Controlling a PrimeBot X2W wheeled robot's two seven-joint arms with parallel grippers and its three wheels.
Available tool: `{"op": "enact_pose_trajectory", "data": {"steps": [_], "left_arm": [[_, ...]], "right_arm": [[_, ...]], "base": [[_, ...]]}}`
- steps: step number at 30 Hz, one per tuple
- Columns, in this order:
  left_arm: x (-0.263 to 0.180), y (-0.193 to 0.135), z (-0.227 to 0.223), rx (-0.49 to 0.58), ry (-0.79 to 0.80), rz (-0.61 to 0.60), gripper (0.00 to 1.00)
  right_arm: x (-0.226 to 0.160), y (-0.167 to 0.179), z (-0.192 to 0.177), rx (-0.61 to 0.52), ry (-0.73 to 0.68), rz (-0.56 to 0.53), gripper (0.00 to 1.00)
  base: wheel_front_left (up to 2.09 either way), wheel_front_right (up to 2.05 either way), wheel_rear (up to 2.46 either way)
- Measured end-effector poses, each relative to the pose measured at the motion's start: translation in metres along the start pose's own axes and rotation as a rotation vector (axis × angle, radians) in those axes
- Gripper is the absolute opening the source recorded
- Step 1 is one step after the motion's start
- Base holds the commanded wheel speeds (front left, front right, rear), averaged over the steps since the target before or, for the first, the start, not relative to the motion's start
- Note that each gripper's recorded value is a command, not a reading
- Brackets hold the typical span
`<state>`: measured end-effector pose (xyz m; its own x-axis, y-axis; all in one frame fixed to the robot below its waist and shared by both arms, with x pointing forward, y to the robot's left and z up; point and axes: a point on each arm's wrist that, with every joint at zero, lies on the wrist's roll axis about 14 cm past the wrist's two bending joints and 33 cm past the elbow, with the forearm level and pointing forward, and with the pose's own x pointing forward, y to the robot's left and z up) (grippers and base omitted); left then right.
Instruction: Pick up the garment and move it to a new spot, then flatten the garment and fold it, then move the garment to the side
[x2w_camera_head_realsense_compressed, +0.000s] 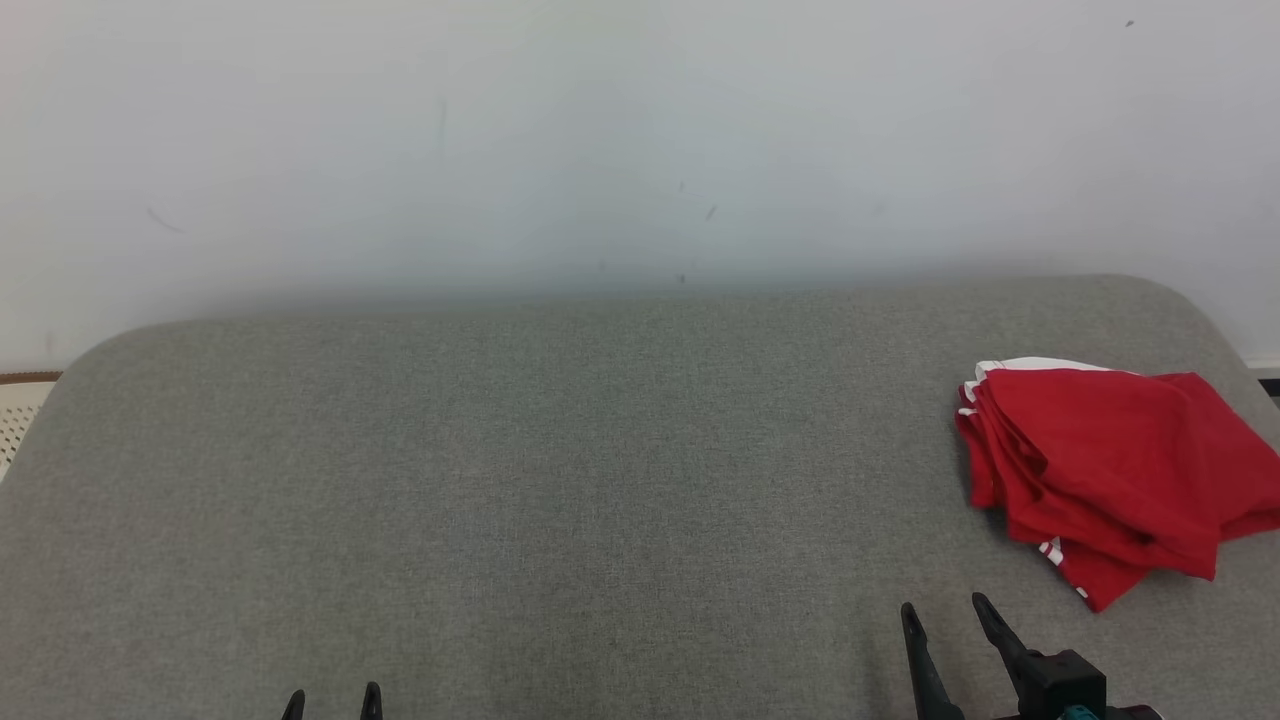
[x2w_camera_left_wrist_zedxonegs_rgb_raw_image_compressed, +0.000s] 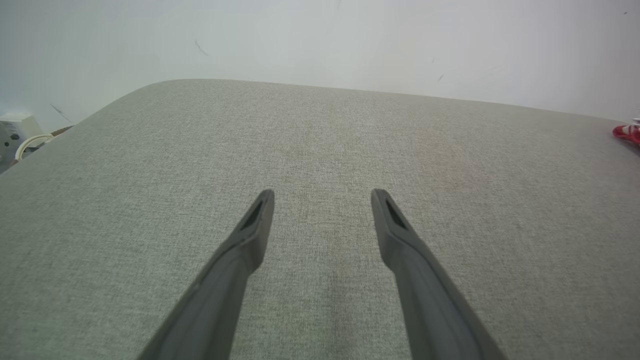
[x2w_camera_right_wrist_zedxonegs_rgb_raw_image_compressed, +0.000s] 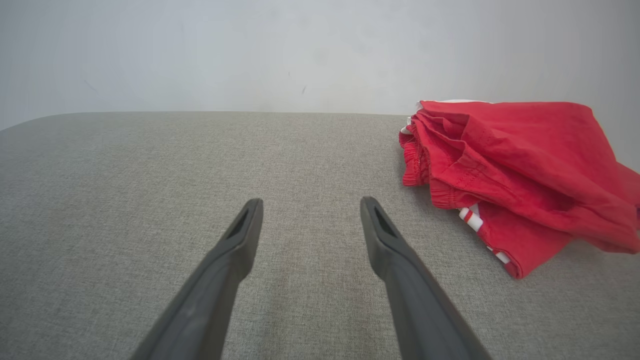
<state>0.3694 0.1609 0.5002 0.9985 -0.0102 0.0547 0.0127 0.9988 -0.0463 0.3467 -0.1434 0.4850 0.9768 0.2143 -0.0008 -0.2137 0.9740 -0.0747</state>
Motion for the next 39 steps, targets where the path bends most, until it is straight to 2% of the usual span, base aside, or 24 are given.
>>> {"op": "enact_pose_trajectory", "data": {"steps": [39], "left_arm": [[0.001, 0.007, 0.003, -0.027, -0.009, 0.003, 1.00]], "right_arm": [[0.008, 0.014, 0.001, 0.005, -0.003, 0.044, 1.00]], "base": [[0.00, 0.00, 0.00]]}}
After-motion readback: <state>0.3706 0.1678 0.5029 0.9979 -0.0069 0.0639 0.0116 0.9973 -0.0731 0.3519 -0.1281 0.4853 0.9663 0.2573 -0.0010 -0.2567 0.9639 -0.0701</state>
